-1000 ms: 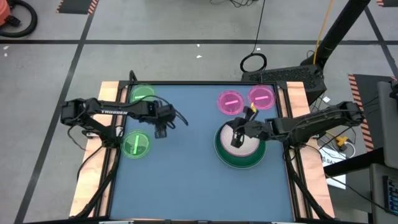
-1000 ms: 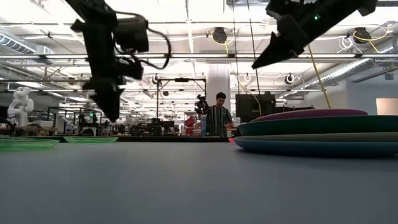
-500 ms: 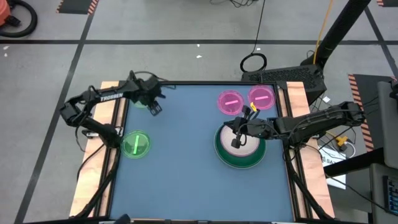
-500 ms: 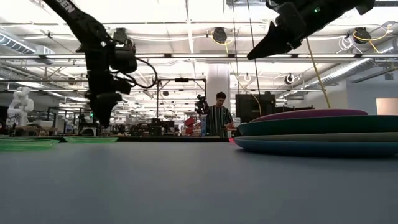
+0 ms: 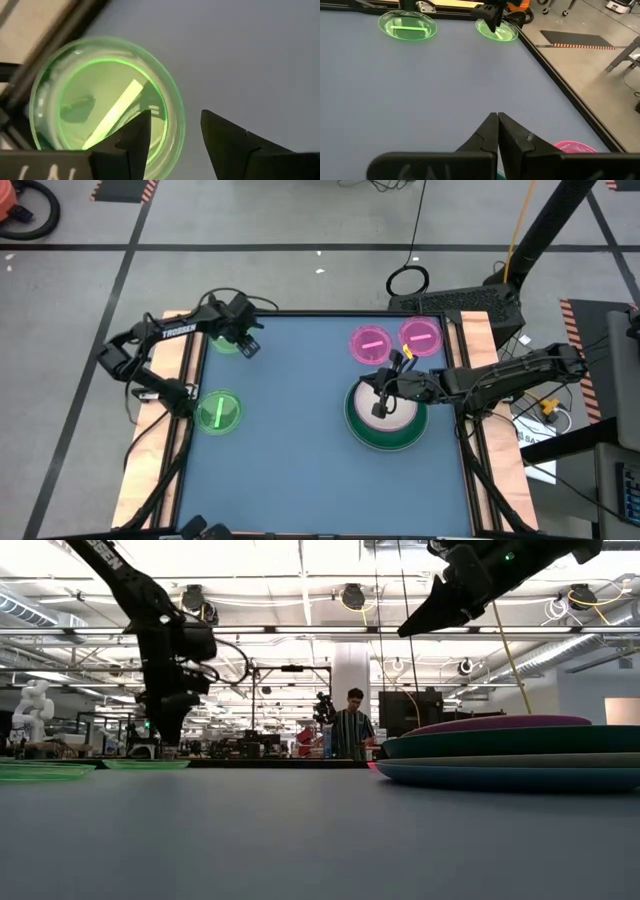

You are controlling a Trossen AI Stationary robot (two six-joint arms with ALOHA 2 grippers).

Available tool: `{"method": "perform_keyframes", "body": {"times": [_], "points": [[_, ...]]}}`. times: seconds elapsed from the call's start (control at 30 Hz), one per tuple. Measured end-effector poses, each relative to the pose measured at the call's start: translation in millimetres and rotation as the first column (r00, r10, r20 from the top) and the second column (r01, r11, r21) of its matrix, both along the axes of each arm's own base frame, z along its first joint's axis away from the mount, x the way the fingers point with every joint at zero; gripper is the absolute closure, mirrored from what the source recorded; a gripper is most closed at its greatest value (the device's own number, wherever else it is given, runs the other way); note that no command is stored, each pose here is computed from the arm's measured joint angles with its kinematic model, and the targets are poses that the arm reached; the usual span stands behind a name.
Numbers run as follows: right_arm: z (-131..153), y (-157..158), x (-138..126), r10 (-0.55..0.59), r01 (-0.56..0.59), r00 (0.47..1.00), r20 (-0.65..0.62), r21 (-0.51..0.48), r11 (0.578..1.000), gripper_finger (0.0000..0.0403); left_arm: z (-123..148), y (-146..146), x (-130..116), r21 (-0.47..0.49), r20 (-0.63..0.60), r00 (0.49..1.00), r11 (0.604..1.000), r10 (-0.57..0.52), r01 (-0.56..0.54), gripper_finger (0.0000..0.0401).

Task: Stack plastic plates
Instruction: Stack the top light green plate on top of the white plate

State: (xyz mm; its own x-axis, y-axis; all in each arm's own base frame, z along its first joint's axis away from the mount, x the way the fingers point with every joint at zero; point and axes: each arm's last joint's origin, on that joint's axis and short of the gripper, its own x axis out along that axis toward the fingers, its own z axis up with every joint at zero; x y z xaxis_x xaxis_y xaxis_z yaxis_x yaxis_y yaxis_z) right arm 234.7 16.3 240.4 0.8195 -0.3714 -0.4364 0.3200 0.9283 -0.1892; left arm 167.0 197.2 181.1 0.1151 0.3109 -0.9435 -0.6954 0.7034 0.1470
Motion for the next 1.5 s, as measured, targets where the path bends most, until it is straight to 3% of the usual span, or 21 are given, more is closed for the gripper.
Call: {"method": "perform_keyframes", "body": {"times": [0.17, 0.43, 0.9, 1.07, 1.3, 1.4, 1.5], "points": [[0.0, 0.0, 0.0, -0.006, 0.006, 1.000, 0.004, 0.011, 1.000, 0.0401, -22.9, 6.2, 4.8, -0.061, -0.052, 0.999, 0.998, -0.005, 0.002, 0.0222], [-1.7, 0.3, -0.9, -0.011, 0.011, 1.000, -0.008, 0.028, 1.000, 0.0401, -41.9, 14.6, 13.9, -0.030, -0.085, 0.996, 0.999, 0.022, -0.024, 0.0230], [-3.9, 0.7, -2.1, -0.002, 0.004, 1.000, -0.029, 0.053, 0.999, 0.0401, -41.7, 8.3, 24.1, -0.008, -0.066, 0.998, 1.000, 0.012, -0.012, 0.0393], [-3.8, 0.7, -2.1, -0.002, 0.004, 1.000, -0.029, 0.053, 0.999, 0.0401, -35.4, -7.4, 36.4, -0.003, -0.054, 0.997, 0.998, -0.059, 0.059, 0.0394], [-3.8, 0.7, -2.1, -0.004, 0.005, 1.000, -0.028, 0.056, 0.998, 0.0401, -2.7, -46.0, 53.2, 0.062, 0.022, 0.977, 0.976, -0.210, 0.209, 0.0394], [-3.8, 0.7, -2.0, -0.004, 0.005, 1.000, -0.027, 0.056, 0.998, 0.0401, 14.1, -71.8, 60.4, 0.080, 0.077, 0.934, 0.936, -0.348, 0.342, 0.0395], [-3.4, 0.7, -1.7, -0.012, 0.013, 1.000, -0.015, 0.071, 0.997, 0.0401, 27.6, -101.9, 69.6, 0.099, 0.149, 0.846, 0.859, -0.512, 0.502, 0.0395]]}}
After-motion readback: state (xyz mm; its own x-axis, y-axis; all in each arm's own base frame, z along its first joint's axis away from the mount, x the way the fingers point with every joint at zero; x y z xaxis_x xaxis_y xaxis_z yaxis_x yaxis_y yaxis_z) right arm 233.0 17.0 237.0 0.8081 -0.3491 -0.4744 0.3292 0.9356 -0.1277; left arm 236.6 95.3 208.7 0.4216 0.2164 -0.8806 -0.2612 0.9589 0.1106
